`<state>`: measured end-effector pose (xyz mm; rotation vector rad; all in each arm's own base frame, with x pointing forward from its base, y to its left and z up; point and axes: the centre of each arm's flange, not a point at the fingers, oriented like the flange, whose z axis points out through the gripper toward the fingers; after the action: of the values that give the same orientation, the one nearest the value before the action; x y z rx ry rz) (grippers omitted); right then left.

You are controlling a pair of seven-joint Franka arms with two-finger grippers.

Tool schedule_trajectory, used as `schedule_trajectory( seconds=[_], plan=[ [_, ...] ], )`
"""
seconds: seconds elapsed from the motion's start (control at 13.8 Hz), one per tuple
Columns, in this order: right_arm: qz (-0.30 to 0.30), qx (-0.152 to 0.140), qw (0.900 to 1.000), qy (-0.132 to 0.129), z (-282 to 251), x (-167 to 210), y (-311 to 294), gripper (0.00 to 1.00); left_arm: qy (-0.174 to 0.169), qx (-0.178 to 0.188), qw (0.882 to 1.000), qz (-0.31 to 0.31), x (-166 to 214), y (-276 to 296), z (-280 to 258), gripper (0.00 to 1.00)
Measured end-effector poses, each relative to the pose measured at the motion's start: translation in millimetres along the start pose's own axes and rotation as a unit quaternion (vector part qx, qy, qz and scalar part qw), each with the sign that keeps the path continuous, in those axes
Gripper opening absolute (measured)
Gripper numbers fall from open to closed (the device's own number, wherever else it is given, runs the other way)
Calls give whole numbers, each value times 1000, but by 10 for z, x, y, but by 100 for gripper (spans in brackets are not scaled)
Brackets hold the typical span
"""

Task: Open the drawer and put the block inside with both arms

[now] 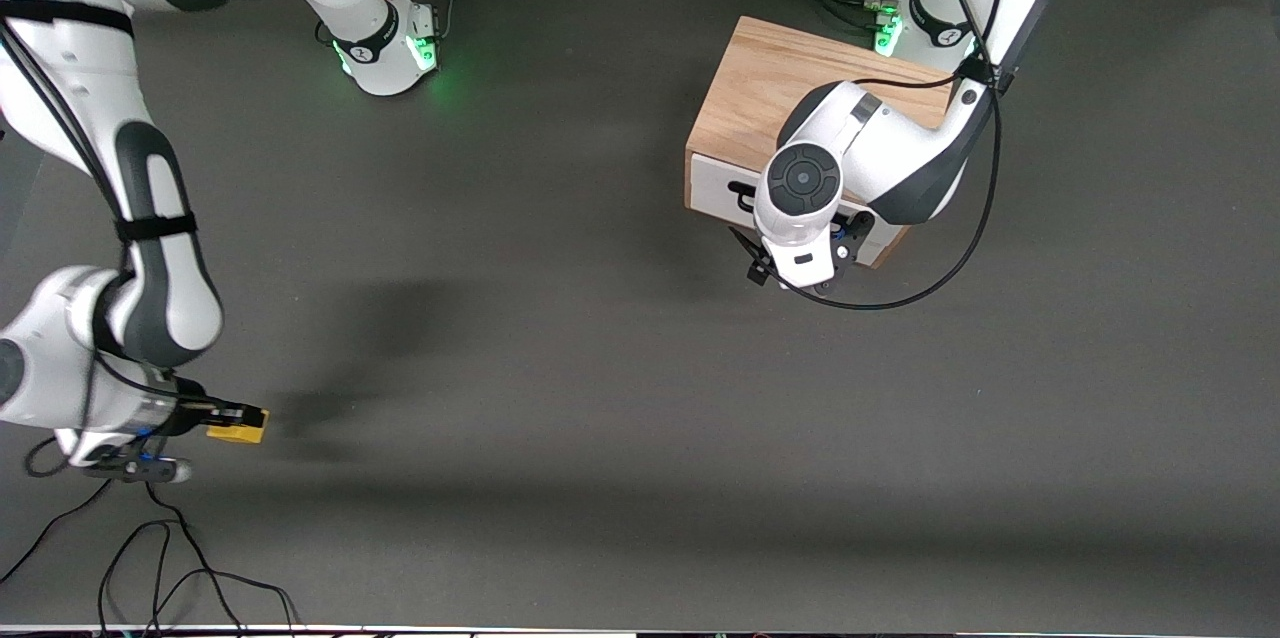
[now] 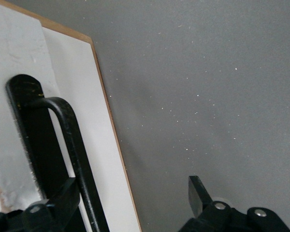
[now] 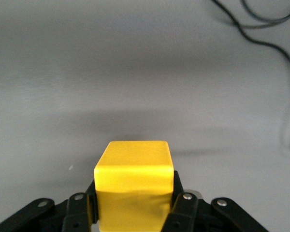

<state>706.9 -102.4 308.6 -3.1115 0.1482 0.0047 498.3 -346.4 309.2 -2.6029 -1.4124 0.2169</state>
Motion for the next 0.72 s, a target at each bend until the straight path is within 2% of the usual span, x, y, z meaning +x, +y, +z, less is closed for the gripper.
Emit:
schedule_trajectory(
  seconds=[0.36,0.72],
  plan=[
    [-2,22,1000,-16,-1044,-274,-125,55,-3,-2,1000,-2,21,91,10,100],
    [-9,29,999,-16,-2009,-675,-193,55,-9,-14,1000,-4,66,288,-42,100]
  ],
)
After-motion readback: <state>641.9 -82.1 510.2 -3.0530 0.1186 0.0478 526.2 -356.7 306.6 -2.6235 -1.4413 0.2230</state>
